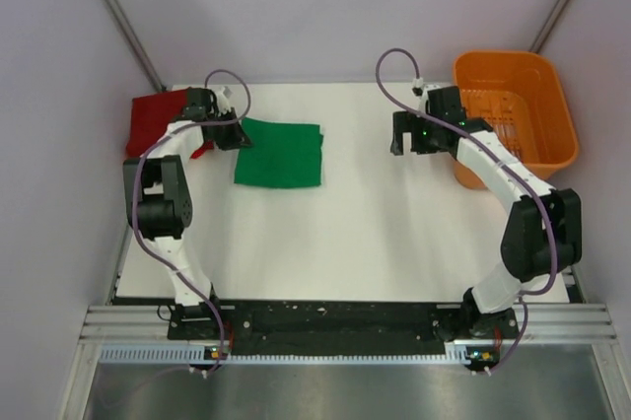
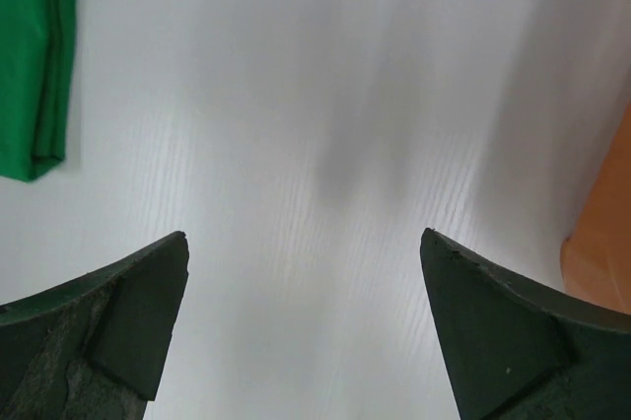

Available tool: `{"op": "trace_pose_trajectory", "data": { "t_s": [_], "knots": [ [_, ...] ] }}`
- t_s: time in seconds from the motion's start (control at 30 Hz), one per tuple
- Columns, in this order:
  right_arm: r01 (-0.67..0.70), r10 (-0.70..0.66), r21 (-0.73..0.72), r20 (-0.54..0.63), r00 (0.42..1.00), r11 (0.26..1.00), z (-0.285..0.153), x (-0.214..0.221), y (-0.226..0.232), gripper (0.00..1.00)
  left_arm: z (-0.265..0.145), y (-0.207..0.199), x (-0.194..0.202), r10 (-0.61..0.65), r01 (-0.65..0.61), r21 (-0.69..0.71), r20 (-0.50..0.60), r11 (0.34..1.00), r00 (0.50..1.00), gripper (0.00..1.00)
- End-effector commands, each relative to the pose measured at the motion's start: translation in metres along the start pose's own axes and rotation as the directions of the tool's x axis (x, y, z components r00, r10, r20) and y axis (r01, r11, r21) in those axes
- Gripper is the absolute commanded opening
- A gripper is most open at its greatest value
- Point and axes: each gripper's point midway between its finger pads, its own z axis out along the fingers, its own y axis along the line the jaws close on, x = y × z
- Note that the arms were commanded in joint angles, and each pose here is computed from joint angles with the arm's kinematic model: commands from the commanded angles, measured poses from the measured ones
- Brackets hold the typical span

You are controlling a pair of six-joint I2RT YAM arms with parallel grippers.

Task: Fold and stack the t-shirts
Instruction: Put the neatly folded tshirt into the corner of the board with the left arm

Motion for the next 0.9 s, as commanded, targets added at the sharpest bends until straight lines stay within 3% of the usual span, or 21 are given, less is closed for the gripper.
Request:
{"op": "trace_pose_trajectory", "data": {
  "t_s": [0.0,0.27,0.6,0.87],
  "knots": [
    [0.060,-0.061,0.073,0.006,0.998,0.995,-0.018,0.004,-0.016,0.99,-0.036,0.016,-0.052,0.233,-0.211,-0.182,0.109,0.960,0.966,0.00],
    [0.089,-0.086,0.083,-0.029,0.996,0.993,-0.014,0.014,-0.020,0.99,-0.072,0.051,-0.130,0.485,-0.393,-0.499,0.064,0.772,0.872,0.00],
    [0.119,-0.112,0.131,-0.062,0.992,0.984,-0.013,0.024,-0.031,0.99,-0.112,0.070,-0.203,0.628,-0.425,-0.717,0.023,0.553,0.778,0.00],
    [0.140,-0.129,0.161,-0.076,0.989,0.977,-0.015,0.028,-0.039,0.99,-0.173,0.061,-0.239,0.717,-0.383,-0.837,0.016,0.391,0.697,0.00]
  ]
}}
